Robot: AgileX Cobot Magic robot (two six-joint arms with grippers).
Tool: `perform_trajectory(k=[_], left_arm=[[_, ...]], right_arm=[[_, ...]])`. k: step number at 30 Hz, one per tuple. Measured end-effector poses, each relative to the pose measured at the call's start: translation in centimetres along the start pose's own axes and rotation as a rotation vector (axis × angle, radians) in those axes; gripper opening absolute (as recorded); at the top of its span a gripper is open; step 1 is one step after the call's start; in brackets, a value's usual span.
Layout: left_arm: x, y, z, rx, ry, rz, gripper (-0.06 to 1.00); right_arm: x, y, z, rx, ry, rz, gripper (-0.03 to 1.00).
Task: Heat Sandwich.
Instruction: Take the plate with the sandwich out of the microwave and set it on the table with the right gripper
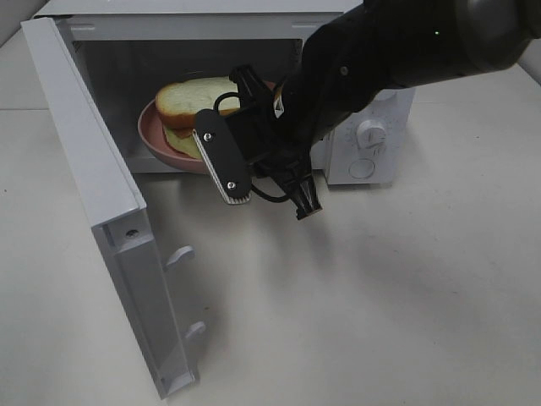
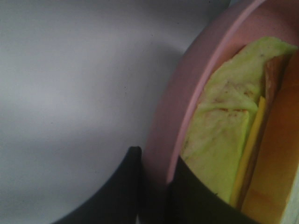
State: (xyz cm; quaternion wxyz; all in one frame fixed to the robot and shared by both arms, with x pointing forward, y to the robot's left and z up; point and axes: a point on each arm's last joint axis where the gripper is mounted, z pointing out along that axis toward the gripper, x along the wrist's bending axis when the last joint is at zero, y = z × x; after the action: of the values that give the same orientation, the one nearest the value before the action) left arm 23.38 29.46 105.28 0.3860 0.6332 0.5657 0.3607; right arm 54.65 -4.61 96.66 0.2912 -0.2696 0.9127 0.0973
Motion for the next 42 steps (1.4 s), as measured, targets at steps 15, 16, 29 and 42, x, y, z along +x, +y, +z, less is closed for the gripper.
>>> perform_trajectory(k=[15,16,29,42], left_arm=[[0.0,0.0,0.0,0.0,0.0,0.0,0.97],[0.0,0.0,0.0,0.0,0.0,0.0,0.97],[0.0,0.0,0.0,0.0,0.0,0.0,0.97],[0.0,0.0,0.0,0.0,0.0,0.0,0.97]], right_arm=[[4.4,0.4,-4.2,-0.04,-0.018,0.016,0.12],[4.8,0.3,-5.0,-0.041,-0.025,0.017,0.12],[8.7,-0.5,-8.8,-0.037,-0.012,0.017,0.12],[11.5,-1.1,-11.9,-0.033,-0.014,0.035,0.12]])
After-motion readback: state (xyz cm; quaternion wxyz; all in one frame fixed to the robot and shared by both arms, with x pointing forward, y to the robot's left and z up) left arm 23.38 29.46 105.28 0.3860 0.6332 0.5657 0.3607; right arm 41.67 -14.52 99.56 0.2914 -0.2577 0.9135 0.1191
